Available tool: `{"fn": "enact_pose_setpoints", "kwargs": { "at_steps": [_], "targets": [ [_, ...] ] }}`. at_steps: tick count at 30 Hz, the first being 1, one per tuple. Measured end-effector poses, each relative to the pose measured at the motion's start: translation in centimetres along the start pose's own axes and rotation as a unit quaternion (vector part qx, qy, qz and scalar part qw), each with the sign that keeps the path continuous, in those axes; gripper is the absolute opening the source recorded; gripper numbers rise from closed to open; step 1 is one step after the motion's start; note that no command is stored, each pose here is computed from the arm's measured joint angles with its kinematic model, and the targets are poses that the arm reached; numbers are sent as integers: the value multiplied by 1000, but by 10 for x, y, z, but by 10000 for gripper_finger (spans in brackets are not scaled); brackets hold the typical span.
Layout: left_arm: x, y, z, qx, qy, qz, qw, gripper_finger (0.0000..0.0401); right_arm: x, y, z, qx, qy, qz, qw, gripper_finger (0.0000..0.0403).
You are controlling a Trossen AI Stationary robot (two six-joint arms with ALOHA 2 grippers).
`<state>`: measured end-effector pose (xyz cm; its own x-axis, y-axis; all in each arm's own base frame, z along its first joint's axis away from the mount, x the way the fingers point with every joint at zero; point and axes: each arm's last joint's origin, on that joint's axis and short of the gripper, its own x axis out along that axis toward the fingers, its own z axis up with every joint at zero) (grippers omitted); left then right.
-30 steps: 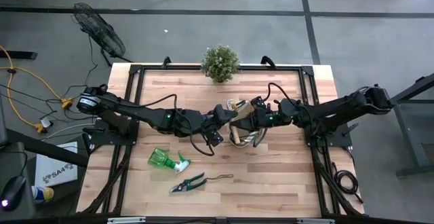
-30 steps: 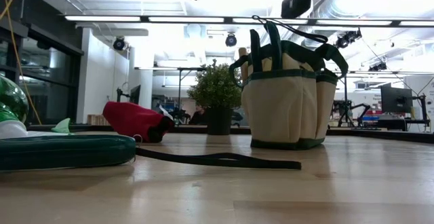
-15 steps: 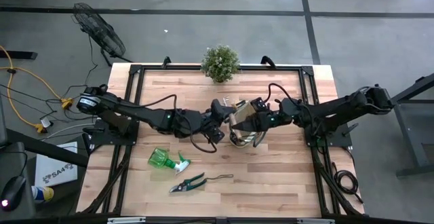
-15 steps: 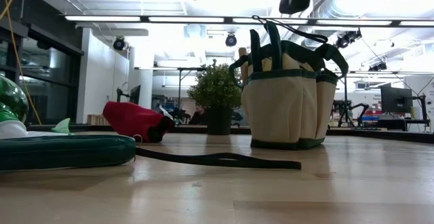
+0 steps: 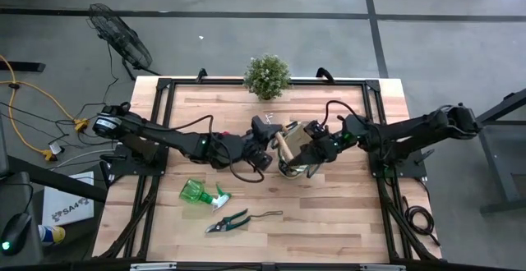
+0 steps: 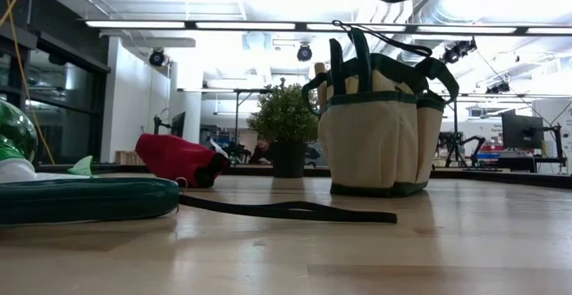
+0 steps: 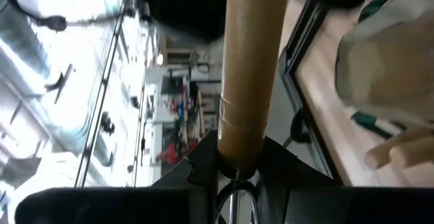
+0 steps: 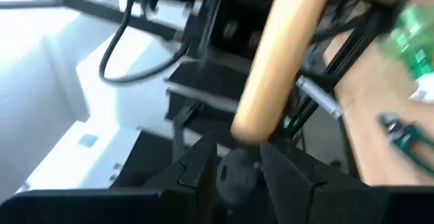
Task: Pick & Place Garden tools in Gardening bag
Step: Put the hand rake into the gardening bag
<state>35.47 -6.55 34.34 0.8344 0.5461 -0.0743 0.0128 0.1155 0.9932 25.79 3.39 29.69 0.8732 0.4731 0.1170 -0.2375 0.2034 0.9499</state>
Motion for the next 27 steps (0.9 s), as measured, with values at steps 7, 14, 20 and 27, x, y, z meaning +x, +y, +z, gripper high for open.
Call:
{"fn": "enact_pose_setpoints", "kwargs": {
  "at_steps": [7, 14, 20, 27],
  "targets": [
    [0, 0, -2, -14, 31, 6, 999, 56, -4, 5, -16, 15, 43, -25, 999, 95],
    [-1, 4, -3, -148, 58, 32, 987, 56, -15, 13, -26, -86, -10, -80, 993, 80],
    [-1, 11, -5, -234, 88, 71, 966, 56, -27, 33, -31, -223, -156, -129, 953, 61],
    [-2, 12, -5, -284, 95, 82, 951, 56, -26, 38, -48, -340, -249, -224, 879, 34]
  ]
}}
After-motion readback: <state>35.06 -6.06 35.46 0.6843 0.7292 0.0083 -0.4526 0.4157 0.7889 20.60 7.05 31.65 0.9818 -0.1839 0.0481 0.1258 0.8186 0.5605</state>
